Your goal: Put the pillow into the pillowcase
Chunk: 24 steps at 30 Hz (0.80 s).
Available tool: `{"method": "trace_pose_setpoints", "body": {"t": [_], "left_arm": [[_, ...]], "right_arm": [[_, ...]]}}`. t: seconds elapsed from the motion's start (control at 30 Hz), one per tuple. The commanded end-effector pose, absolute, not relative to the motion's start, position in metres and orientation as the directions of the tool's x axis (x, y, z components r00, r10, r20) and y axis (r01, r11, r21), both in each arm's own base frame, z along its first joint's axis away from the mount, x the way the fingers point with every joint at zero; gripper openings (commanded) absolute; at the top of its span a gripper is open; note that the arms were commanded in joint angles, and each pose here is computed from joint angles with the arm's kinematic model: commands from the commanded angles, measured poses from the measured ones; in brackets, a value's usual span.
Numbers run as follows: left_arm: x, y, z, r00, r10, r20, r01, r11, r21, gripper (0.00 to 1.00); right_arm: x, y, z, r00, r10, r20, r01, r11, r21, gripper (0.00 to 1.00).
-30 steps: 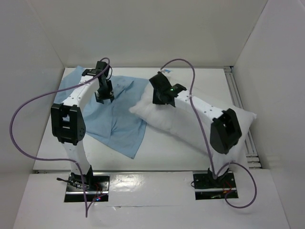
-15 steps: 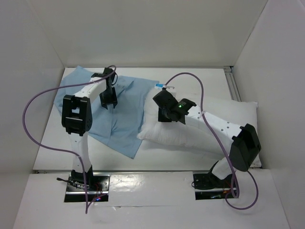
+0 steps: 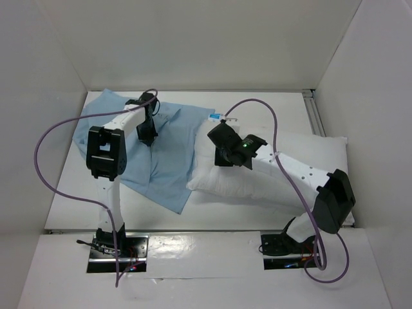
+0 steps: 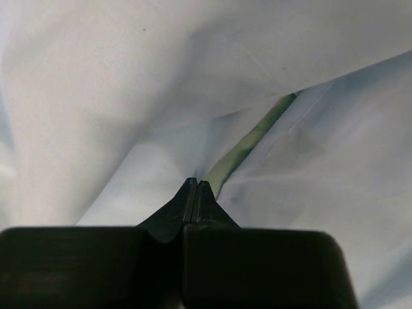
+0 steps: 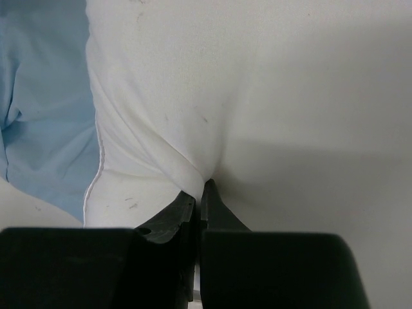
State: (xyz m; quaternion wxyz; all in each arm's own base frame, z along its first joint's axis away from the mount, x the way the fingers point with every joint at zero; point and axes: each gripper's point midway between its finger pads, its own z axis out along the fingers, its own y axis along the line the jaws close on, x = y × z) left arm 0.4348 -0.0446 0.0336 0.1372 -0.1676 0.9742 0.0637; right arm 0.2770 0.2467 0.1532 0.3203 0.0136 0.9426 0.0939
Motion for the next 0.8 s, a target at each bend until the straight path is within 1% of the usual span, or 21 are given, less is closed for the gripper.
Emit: {"method": "trace_pose_setpoints", "body": {"t": [0.0, 0.03, 0.07, 0.17, 0.2, 0.27, 0.3, 0.33, 0.37, 0.4, 0.43, 0.47, 0.5, 0.53, 0.6, 0.63, 0.7, 0.73, 0.77], "left_arm": [[0.445, -0.047, 0.058, -0.886, -0.322, -0.333, -0.356, 0.933, 0.045, 0.00], [0.446, -0.051, 0.069, -0.881, -0.325, -0.345, -0.351, 0.936, 0.016, 0.00], [0.448, -0.053, 0.095, -0.864, -0.318, -0.390, -0.339, 0.941, -0.018, 0.00], [0.439, -0.057, 0.132, -0.847, -0.301, -0.437, -0.302, 0.951, -0.069, 0.00], [0.437, -0.058, 0.156, -0.828, -0.291, -0.479, -0.278, 0.955, -0.098, 0.00], [0.431, -0.064, 0.173, -0.826, -0.290, -0.484, -0.247, 0.957, -0.153, 0.00], [0.428, -0.066, 0.185, -0.818, -0.280, -0.502, -0.225, 0.960, -0.169, 0.00], [0.423, -0.070, 0.188, -0.826, -0.280, -0.489, -0.211, 0.959, -0.192, 0.00], [0.420, -0.072, 0.187, -0.836, -0.268, -0.479, -0.197, 0.961, -0.194, 0.00], [0.419, -0.074, 0.193, -0.832, -0.269, -0.486, -0.188, 0.960, -0.210, 0.00], [0.417, -0.077, 0.198, -0.829, -0.269, -0.490, -0.179, 0.958, -0.224, 0.00], [0.415, -0.080, 0.195, -0.839, -0.267, -0.475, -0.170, 0.956, -0.239, 0.00], [0.414, -0.080, 0.199, -0.834, -0.268, -0.483, -0.167, 0.956, -0.242, 0.00], [0.410, -0.080, 0.195, -0.843, -0.267, -0.467, -0.172, 0.956, -0.236, 0.00], [0.409, -0.081, 0.198, -0.840, -0.267, -0.471, -0.165, 0.955, -0.246, 0.00], [0.407, -0.081, 0.194, -0.846, -0.266, -0.462, -0.168, 0.955, -0.243, 0.00], [0.404, -0.081, 0.196, -0.845, -0.266, -0.464, -0.168, 0.955, -0.243, 0.00], [0.403, -0.080, 0.200, -0.840, -0.267, -0.473, -0.165, 0.955, -0.247, 0.00], [0.403, -0.080, 0.200, -0.840, -0.267, -0.473, -0.165, 0.955, -0.247, 0.00]], "right_arm": [[0.260, 0.227, 0.155, -0.810, 0.057, -0.584, -0.024, 0.991, 0.131, 0.00], [0.256, 0.228, 0.151, -0.813, 0.031, -0.581, -0.046, 0.992, 0.117, 0.00], [0.251, 0.232, 0.154, -0.809, 0.004, -0.587, -0.079, 0.990, 0.114, 0.00], [0.226, 0.238, 0.143, -0.829, -0.068, -0.555, -0.150, 0.983, 0.103, 0.00], [0.217, 0.240, 0.139, -0.838, -0.096, -0.537, -0.173, 0.980, 0.096, 0.00], [0.208, 0.244, 0.137, -0.838, -0.129, -0.531, -0.210, 0.973, 0.095, 0.00], [0.204, 0.246, 0.135, -0.841, -0.148, -0.521, -0.223, 0.971, 0.084, 0.12], [0.202, 0.251, 0.143, -0.836, -0.155, -0.527, -0.237, 0.967, 0.091, 0.62], [0.206, 0.251, 0.146, -0.831, -0.154, -0.535, -0.229, 0.970, 0.077, 0.77], [0.210, 0.252, 0.154, -0.821, -0.146, -0.552, -0.223, 0.972, 0.076, 0.88], [0.216, 0.252, 0.160, -0.809, -0.139, -0.572, -0.212, 0.975, 0.063, 0.94], [0.223, 0.257, 0.178, -0.789, -0.116, -0.604, -0.206, 0.975, 0.081, 0.98], [0.230, 0.257, 0.184, -0.777, -0.094, -0.623, -0.174, 0.982, 0.069, 1.00], [0.235, 0.258, 0.190, -0.770, -0.079, -0.633, -0.154, 0.986, 0.064, 1.00], [0.245, 0.257, 0.208, -0.755, -0.038, -0.655, -0.091, 0.995, 0.047, 1.00], [0.250, 0.259, 0.198, -0.767, -0.051, -0.640, -0.069, 0.998, 0.003, 1.00], [0.258, 0.262, 0.198, -0.770, -0.052, -0.636, -0.036, 0.999, -0.038, 1.00], [0.266, 0.264, 0.183, -0.774, -0.066, -0.630, -0.011, 0.996, -0.091, 1.00], [0.271, 0.268, 0.180, -0.767, -0.069, -0.637, -0.004, 0.995, -0.103, 1.00]]}}
